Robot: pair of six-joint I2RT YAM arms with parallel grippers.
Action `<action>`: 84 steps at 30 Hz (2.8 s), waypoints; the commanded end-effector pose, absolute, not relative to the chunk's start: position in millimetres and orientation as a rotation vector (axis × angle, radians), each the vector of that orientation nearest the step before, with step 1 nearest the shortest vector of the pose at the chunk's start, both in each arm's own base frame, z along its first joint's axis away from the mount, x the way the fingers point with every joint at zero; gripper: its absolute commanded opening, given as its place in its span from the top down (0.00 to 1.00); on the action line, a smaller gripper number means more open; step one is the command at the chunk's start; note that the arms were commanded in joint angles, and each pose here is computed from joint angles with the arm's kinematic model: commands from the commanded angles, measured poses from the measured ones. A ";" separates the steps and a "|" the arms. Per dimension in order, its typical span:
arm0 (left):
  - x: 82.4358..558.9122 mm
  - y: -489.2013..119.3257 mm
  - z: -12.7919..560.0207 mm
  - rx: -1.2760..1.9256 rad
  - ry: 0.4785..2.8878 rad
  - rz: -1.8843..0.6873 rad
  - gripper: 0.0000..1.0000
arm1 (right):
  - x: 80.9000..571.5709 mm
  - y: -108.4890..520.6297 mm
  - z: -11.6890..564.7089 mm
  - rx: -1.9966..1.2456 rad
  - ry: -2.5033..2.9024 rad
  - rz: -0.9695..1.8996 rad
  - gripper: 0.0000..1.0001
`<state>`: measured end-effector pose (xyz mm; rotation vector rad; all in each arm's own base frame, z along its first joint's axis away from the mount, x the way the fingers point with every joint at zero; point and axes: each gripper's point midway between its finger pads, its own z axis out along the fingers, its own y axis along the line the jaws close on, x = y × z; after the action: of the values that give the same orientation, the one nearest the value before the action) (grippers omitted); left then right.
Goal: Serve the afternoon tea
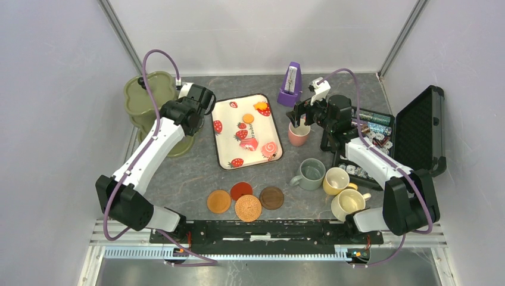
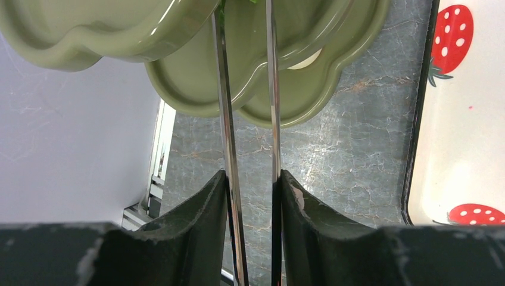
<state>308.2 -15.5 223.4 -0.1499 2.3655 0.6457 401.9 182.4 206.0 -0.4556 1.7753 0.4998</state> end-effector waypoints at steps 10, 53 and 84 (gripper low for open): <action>312.2 -31.4 240.9 -0.200 2.329 0.462 0.50 | 407.9 182.5 239.9 -0.454 1.690 0.492 0.08; 323.5 -43.2 266.1 -0.187 2.228 0.359 0.63 | 408.6 183.5 238.0 -0.453 1.698 0.499 0.07; 289.7 -51.6 294.6 -0.190 2.253 0.173 0.64 | 408.3 186.6 238.7 -0.457 1.694 0.521 0.08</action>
<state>293.2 -49.1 276.7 -0.1662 2.2842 0.2310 402.0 184.1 209.1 -0.4583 1.7702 0.5102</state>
